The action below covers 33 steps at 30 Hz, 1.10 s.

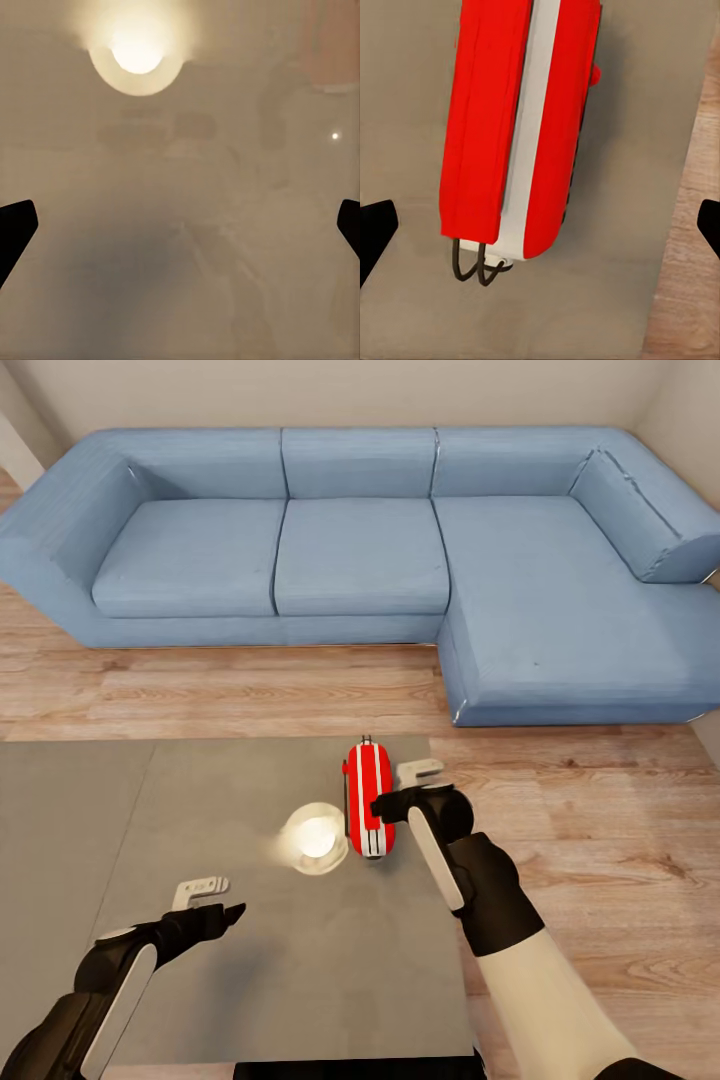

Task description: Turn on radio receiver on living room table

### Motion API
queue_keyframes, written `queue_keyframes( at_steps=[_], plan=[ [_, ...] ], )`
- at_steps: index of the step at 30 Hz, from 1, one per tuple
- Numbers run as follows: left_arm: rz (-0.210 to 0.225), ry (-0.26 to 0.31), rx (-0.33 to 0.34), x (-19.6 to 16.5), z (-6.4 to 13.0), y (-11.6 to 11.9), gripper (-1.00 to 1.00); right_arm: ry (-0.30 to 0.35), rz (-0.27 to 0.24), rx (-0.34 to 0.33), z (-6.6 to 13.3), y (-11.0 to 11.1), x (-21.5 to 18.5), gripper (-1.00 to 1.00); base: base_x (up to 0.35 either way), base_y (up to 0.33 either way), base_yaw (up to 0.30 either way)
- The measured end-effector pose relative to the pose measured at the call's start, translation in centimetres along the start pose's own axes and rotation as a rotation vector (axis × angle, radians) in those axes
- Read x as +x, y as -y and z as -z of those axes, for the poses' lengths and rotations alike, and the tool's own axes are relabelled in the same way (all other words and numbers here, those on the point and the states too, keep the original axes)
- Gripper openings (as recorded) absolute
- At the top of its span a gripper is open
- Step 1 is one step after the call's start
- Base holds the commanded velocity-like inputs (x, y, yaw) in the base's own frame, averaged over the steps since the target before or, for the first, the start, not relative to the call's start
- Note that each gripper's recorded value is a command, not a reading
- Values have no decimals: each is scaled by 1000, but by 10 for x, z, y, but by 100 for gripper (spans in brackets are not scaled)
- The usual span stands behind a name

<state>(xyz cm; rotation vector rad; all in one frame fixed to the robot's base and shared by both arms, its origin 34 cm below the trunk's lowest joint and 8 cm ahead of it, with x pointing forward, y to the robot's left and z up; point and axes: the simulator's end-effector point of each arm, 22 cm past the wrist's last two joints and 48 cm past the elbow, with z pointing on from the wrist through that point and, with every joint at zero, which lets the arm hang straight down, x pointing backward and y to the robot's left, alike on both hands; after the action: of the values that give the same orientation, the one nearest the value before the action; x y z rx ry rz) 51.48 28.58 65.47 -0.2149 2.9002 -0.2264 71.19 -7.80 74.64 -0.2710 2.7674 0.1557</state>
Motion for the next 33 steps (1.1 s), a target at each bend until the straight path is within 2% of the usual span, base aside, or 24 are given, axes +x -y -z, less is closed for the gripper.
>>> queue_keyframes(
  at_steps=[20,25,33],
  plan=[
    [9,-3,11,2,-2,7,100,-19,8,16,-5,2,6,100,0,0,0],
    [10,-12,8,6,-3,6,100,-41,37,69,-20,19,-14,100,0,0,0],
    [10,-14,6,7,-4,5,100,-5,38,87,-27,27,-45,100,0,0,0]
  ],
)
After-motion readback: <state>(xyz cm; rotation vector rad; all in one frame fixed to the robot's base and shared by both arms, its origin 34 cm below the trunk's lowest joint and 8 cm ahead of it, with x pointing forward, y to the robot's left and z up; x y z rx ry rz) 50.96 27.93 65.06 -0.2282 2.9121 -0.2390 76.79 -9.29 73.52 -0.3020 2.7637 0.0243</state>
